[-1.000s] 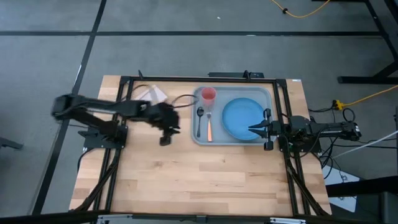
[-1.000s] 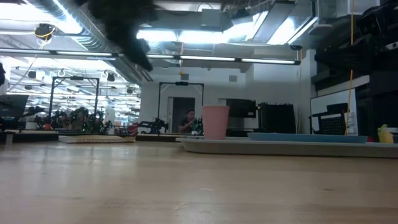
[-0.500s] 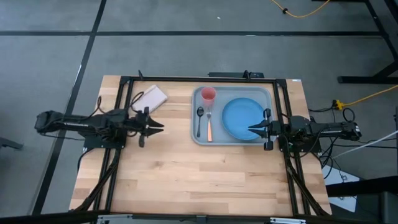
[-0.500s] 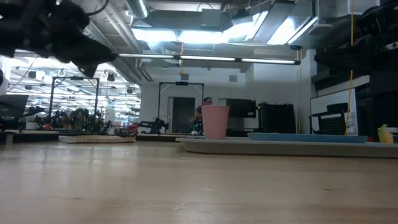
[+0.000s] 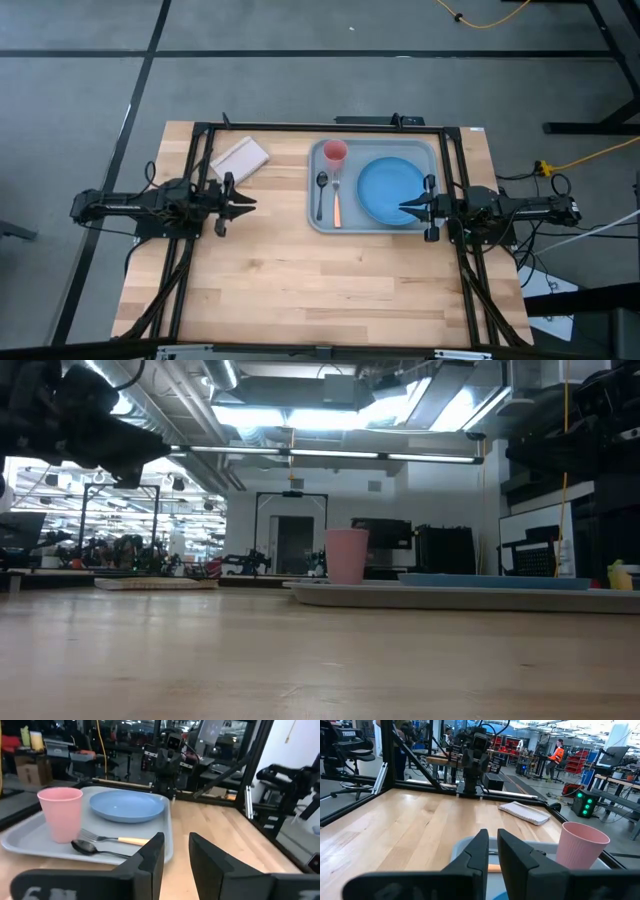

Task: Pick and place plate/cup/fork/spoon on tray
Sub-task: Return to Home Position

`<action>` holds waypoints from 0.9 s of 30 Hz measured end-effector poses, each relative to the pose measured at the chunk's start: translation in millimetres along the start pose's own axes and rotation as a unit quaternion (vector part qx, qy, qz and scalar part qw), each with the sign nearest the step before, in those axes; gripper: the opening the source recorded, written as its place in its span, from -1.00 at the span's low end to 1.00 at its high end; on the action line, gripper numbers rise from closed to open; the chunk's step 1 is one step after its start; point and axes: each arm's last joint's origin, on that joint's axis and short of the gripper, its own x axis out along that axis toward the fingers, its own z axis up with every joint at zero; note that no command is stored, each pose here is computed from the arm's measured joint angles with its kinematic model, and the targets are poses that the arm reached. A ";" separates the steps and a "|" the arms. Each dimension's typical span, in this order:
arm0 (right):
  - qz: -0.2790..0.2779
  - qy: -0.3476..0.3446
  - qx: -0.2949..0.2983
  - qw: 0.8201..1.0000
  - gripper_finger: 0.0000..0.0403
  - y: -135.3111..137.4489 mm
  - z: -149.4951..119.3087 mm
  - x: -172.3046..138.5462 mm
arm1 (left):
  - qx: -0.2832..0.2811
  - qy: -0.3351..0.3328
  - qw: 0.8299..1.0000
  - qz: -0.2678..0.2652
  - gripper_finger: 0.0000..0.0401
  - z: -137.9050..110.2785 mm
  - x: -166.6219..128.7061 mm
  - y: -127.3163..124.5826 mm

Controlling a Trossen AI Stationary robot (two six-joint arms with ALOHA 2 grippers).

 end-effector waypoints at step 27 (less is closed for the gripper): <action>0.000 0.000 0.000 1.000 -0.77 0.0 0.0 0.0 | 0.043 0.047 0.998 0.001 -0.59 -8.7 0.0 1.1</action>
